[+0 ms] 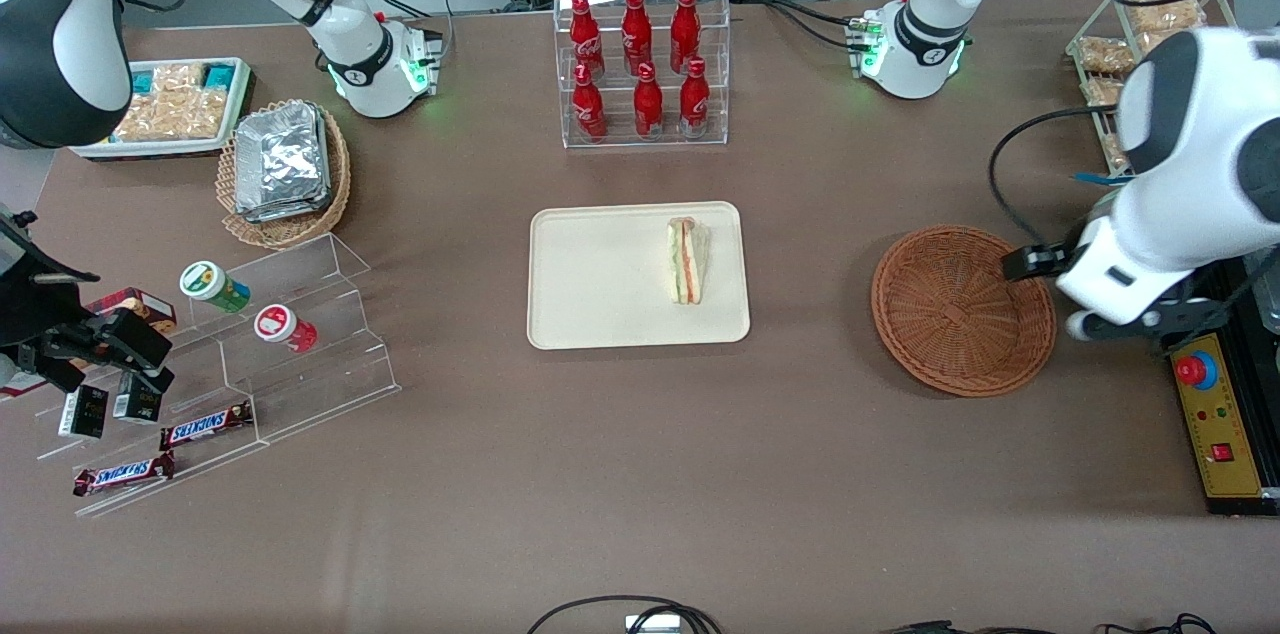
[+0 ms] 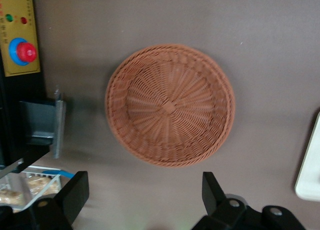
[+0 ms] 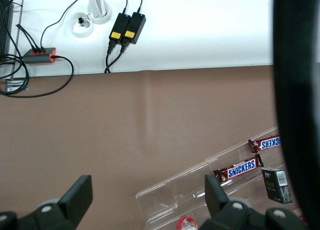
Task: Place sandwich from basket to tray
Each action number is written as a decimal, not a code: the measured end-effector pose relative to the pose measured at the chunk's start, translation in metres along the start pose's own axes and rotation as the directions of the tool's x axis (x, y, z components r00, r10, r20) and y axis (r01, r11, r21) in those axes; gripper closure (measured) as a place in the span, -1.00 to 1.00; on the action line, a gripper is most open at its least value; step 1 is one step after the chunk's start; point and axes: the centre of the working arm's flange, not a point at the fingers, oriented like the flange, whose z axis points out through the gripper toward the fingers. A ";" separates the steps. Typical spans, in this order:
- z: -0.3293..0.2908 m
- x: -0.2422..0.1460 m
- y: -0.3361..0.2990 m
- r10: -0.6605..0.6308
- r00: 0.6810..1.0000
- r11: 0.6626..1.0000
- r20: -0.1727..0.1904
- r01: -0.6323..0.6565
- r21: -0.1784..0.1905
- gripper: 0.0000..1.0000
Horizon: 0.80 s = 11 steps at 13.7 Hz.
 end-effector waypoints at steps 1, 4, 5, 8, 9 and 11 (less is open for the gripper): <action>-0.010 -0.007 -0.016 0.025 1.000 1.000 0.006 -0.025 -0.011 -1.00; -0.047 -0.025 -0.036 0.073 0.997 0.997 -0.007 -0.073 -0.021 -1.00; -0.058 -0.029 -0.035 0.079 0.997 0.997 -0.022 -0.079 -0.021 -1.00; -0.079 -0.046 -0.024 0.099 0.994 0.995 -0.046 -0.100 -0.017 -1.00; -0.086 -0.053 -0.018 0.107 0.993 0.994 -0.055 -0.109 -0.027 -1.00; -0.097 -0.063 -0.018 0.107 0.992 0.992 -0.069 -0.111 -0.056 -1.00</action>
